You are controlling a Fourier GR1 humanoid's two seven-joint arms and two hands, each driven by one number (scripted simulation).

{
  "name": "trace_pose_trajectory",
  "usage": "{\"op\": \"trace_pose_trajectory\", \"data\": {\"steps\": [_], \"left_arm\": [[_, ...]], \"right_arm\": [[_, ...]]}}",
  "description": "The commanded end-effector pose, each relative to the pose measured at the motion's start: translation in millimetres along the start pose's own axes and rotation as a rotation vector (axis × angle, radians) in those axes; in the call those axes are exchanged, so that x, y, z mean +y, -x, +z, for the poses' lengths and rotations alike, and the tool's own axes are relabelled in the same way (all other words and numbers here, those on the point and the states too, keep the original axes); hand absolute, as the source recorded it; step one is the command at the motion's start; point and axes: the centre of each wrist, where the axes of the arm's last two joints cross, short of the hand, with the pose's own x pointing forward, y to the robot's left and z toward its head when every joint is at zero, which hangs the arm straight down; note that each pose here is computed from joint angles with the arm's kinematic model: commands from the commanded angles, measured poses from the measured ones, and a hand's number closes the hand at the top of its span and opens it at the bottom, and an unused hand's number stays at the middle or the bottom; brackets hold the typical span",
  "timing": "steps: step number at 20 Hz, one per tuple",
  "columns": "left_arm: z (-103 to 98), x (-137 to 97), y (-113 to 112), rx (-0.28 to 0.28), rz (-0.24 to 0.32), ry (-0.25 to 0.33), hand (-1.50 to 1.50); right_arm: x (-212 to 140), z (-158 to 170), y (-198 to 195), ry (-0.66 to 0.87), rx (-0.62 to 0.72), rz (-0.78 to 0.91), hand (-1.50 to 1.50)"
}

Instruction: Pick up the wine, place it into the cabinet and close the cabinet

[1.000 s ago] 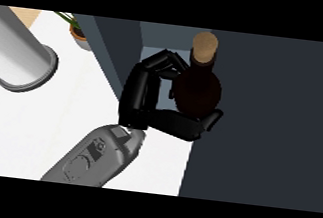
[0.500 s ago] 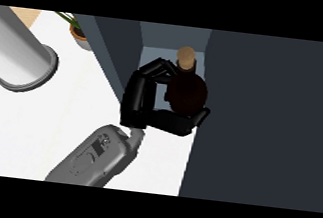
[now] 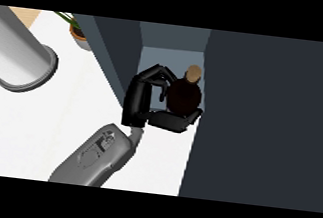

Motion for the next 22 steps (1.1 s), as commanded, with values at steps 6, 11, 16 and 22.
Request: {"op": "trace_pose_trajectory", "data": {"steps": [6, 11, 16, 22], "left_arm": [[-17.6, 4.5, 1.3, 0.012, -0.001, -0.059, 1.5], [-38.0, 13.4, 5.8, -0.009, -0.002, -0.091, 1.5], [-38.1, 26.1, 24.4, 0.038, 0.016, -0.067, 1.5], [-67.0, 29.8, 20.9, 0.077, 0.019, -0.065, 1.5]], "right_arm": [[-7.5, 14.1, -13.2, -0.002, -0.044, -0.017, -1.5], [-2.7, 28.5, -19.6, -0.024, -0.035, -0.029, -1.5], [2.9, 17.9, -17.4, -0.012, -0.051, -0.027, -1.5], [-10.2, 9.1, -3.9, 0.013, -0.061, -0.029, -1.5]]}}
